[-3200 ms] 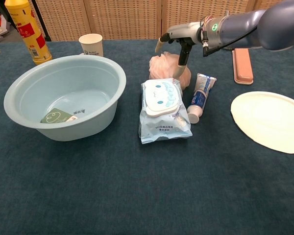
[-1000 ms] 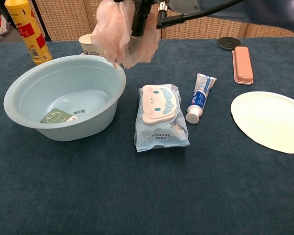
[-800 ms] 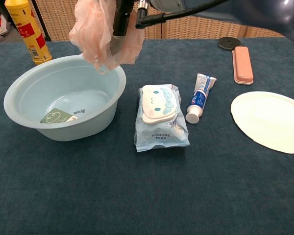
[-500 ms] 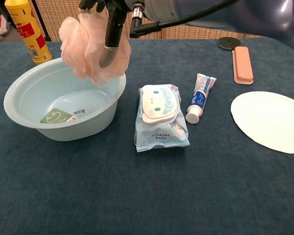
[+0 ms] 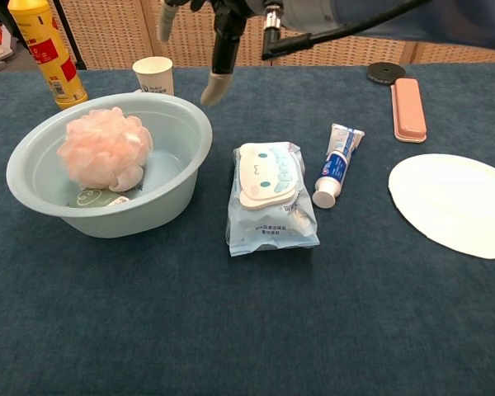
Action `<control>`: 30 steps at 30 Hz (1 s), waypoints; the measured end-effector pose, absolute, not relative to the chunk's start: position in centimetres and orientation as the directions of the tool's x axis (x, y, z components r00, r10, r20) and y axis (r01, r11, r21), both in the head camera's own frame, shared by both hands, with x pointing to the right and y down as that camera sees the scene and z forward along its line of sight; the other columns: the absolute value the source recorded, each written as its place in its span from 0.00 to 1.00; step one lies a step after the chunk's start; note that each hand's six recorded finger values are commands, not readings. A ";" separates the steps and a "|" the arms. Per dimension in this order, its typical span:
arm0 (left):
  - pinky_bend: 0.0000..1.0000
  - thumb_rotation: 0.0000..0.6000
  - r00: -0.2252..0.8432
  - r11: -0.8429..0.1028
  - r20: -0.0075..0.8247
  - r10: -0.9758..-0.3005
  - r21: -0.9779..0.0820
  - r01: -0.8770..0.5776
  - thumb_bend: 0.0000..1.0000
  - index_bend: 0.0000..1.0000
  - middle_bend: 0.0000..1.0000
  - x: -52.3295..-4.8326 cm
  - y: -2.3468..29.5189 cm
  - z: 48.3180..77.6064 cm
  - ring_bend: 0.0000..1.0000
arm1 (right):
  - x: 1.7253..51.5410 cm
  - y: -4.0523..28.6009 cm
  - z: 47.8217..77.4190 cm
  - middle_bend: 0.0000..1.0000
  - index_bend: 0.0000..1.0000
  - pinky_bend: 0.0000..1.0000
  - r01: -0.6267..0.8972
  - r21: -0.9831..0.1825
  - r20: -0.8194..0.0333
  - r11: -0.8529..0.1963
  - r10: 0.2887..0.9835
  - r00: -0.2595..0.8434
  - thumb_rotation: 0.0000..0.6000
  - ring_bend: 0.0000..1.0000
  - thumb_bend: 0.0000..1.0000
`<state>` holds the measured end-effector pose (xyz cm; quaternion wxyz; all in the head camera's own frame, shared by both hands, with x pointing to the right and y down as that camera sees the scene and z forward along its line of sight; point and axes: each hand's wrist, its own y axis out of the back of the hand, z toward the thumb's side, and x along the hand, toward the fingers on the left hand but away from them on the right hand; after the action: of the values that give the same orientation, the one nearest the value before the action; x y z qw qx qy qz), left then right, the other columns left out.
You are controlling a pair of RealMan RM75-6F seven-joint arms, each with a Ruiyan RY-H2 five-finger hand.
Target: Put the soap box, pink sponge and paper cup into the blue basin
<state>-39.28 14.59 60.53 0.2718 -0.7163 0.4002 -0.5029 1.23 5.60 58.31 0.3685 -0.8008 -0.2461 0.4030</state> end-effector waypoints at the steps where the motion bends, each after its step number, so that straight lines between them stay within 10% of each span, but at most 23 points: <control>1: 0.03 1.00 0.173 -0.529 0.500 -0.848 -0.793 -0.301 0.19 0.21 0.00 -39.3 14.6 60.4 0.00 | 1.7 5.4 58.3 0.00 0.22 0.15 0.092 -0.794 -0.465 -0.601 0.697 0.545 1.00 0.00 0.05; 13: 0.03 1.00 0.180 -0.523 0.491 -0.852 -0.804 -0.283 0.19 0.21 0.00 -39.0 15.0 60.1 0.00 | 14.8 5.2 56.8 0.00 0.22 0.13 0.162 -0.814 -0.481 -0.557 0.804 0.349 1.00 0.00 0.05; 30: 0.03 1.00 0.160 -0.476 0.449 -0.879 -0.844 -0.247 0.19 0.21 0.00 -38.5 15.2 59.5 0.00 | 33.4 15.8 56.4 0.00 0.22 0.13 0.267 -0.847 -0.454 -0.461 0.886 0.090 1.00 0.00 0.05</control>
<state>-38.46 15.23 59.48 0.3126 -0.6944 0.4053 -0.5058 33.36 15.76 56.44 0.2965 -0.6763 -0.4263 0.5225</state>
